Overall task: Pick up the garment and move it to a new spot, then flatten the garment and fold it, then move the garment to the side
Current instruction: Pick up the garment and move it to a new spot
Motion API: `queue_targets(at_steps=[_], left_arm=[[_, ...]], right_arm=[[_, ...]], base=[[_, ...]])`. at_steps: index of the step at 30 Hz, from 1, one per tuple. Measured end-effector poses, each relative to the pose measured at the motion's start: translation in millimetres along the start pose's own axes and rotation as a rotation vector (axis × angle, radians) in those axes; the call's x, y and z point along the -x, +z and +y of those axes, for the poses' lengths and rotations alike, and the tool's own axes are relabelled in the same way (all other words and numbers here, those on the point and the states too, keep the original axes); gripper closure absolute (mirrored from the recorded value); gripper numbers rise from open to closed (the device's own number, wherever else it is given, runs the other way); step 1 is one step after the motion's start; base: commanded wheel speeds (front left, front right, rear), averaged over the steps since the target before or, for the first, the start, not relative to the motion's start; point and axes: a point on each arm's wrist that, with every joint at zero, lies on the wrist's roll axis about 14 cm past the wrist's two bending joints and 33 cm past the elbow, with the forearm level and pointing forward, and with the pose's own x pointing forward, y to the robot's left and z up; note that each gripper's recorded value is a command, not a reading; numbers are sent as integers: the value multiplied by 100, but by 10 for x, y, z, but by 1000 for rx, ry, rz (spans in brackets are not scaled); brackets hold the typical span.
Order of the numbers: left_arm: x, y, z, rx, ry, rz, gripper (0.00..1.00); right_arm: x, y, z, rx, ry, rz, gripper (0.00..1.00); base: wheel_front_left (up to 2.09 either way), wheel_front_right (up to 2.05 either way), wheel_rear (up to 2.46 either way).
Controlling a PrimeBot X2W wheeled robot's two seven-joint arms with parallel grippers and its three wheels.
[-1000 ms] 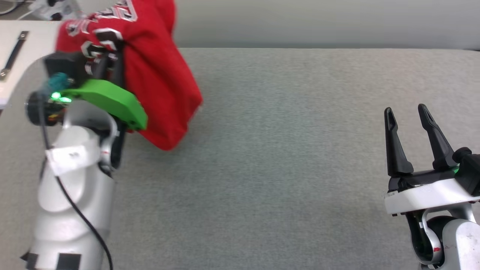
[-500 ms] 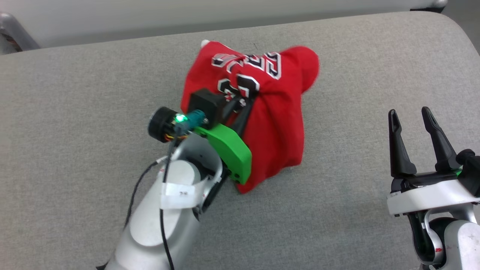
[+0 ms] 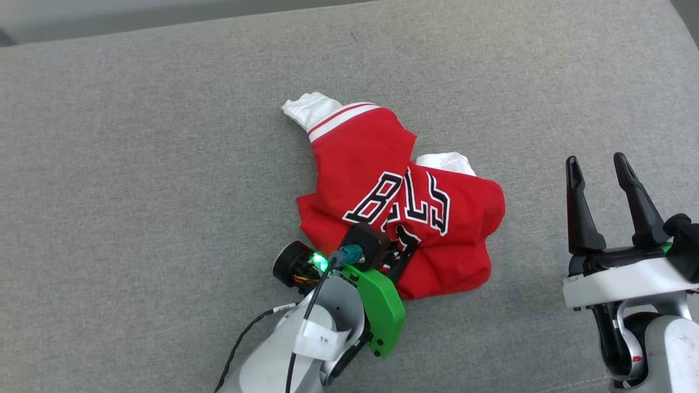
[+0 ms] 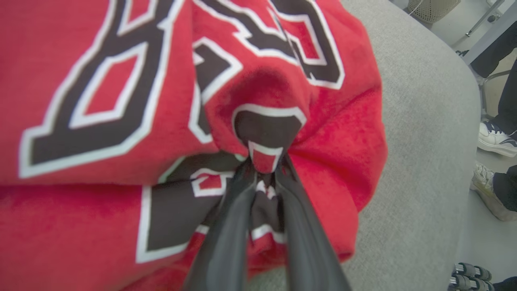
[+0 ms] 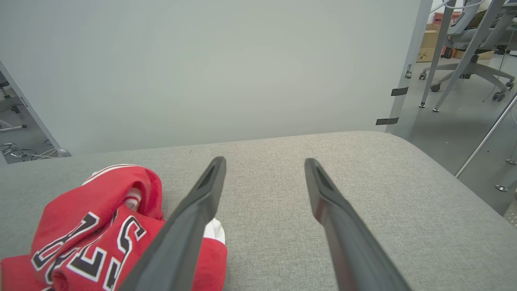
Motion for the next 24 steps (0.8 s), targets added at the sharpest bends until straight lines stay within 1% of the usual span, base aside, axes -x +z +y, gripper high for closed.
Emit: queue_targets(at_steps=[1,2,3,8,12,16,24], left_arm=[[13,20,-3,-2,2,-10,79],[29,58,-1,-4,6,-28,26],[62,150,-5,-15,17,-69,0],[213,558,52,-39,86,-235,0],[431,936,170,-59,175,-393,0],[753,1165,411,-68,308,-512,0],[1651,1208,1073,-85,647,-619,0]], right_arm=[[-5,15,13,-1,4,-5,0],[-6,31,28,-3,8,-10,0],[-2,66,48,-4,15,-19,0],[24,193,121,-5,36,-49,0],[66,249,189,-3,56,-53,0],[72,279,289,-6,86,-52,0],[102,320,496,-10,146,-48,0]], base=[[0,0,0],[0,0,0],[0,0,0],[0,0,0],[0,0,0],[0,0,0],[0,0,0]])
